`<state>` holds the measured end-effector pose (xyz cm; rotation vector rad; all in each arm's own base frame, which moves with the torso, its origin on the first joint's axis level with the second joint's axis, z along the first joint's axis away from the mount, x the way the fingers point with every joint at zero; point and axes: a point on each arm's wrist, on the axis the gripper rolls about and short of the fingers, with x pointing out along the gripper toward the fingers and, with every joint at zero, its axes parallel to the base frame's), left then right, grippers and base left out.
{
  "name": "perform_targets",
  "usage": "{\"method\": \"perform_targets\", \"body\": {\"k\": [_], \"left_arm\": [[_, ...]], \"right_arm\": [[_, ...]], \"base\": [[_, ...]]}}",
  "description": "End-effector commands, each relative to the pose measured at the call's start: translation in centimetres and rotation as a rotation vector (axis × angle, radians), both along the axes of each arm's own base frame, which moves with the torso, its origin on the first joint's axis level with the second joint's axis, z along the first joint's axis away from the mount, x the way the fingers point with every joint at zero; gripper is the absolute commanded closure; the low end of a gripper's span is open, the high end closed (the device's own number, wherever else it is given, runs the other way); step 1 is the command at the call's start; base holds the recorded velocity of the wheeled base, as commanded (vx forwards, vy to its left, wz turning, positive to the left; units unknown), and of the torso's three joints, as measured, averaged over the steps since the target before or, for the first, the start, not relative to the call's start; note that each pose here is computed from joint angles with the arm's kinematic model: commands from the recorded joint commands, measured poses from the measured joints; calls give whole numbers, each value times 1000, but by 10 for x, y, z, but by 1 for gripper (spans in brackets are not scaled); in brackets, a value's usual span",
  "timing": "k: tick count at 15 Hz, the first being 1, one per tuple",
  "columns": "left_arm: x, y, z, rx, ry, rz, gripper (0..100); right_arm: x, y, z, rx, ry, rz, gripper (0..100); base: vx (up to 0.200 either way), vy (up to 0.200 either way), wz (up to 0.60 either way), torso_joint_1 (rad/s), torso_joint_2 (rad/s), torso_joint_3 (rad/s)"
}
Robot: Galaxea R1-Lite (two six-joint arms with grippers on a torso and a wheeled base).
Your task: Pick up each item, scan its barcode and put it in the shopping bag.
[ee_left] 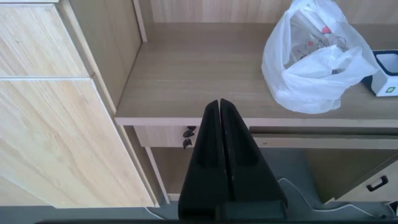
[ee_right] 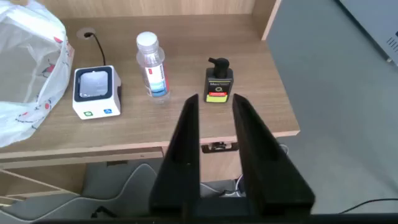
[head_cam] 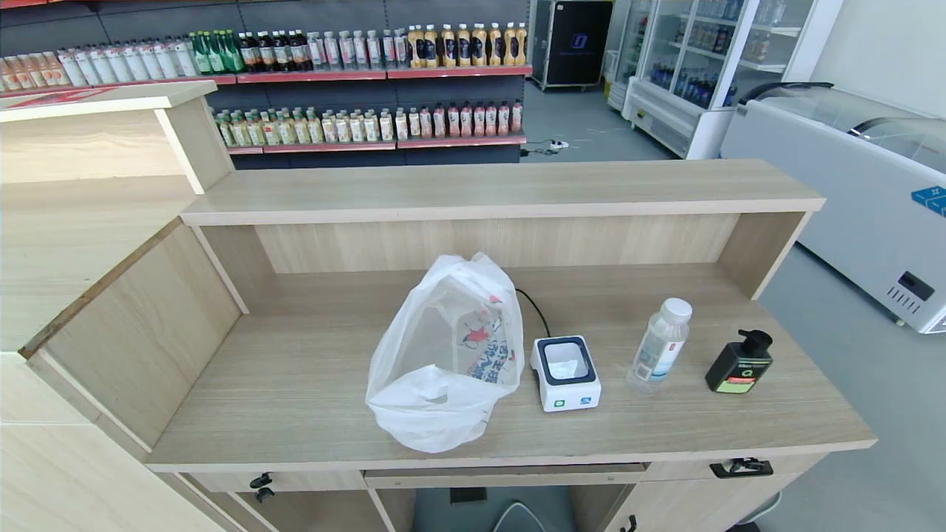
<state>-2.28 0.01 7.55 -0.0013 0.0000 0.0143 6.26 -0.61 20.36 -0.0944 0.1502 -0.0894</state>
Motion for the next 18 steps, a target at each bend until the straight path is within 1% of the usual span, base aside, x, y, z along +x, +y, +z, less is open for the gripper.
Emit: {"method": "perform_targets", "body": {"k": [1,3,4,5,6,7,9,11,14,16,18], "left_arm": [[0,0,0,0,0,1,100],[0,0,0,1,0,1,100],[0,0,0,0,0,1,100],[0,0,0,0,0,1,100],[0,0,0,1,0,1,100],[0,0,0,0,0,1,100],[0,0,0,0,0,1,100],[0,0,0,1,0,1,100],[0,0,0,0,0,1,100],[0,0,0,0,0,1,100],[0,0,0,0,0,1,100]], "right_arm": [[50,-9,-15,33,168,-43,0],[96,-24,-36,35,181,-79,0],[113,-32,-54,-9,202,-91,0],[124,-34,-68,-44,211,-77,0],[132,-36,-77,-53,197,-72,0],[145,-37,-88,-56,187,-30,0],[161,-40,-100,-95,209,1,0],[172,-41,-114,-88,236,25,0],[182,-37,-122,-88,218,69,0],[191,-37,-128,-83,194,117,0],[200,-31,-136,-77,201,179,0]], "base": [[0,0,0,0,0,0],[0,0,0,0,0,0],[0,0,0,0,0,0],[0,0,0,0,0,0],[0,0,0,0,0,0],[0,0,0,0,0,0],[0,0,0,0,0,0],[0,0,0,0,0,0],[0,0,0,0,0,0],[0,0,0,0,0,0],[0,0,0,0,0,0]]}}
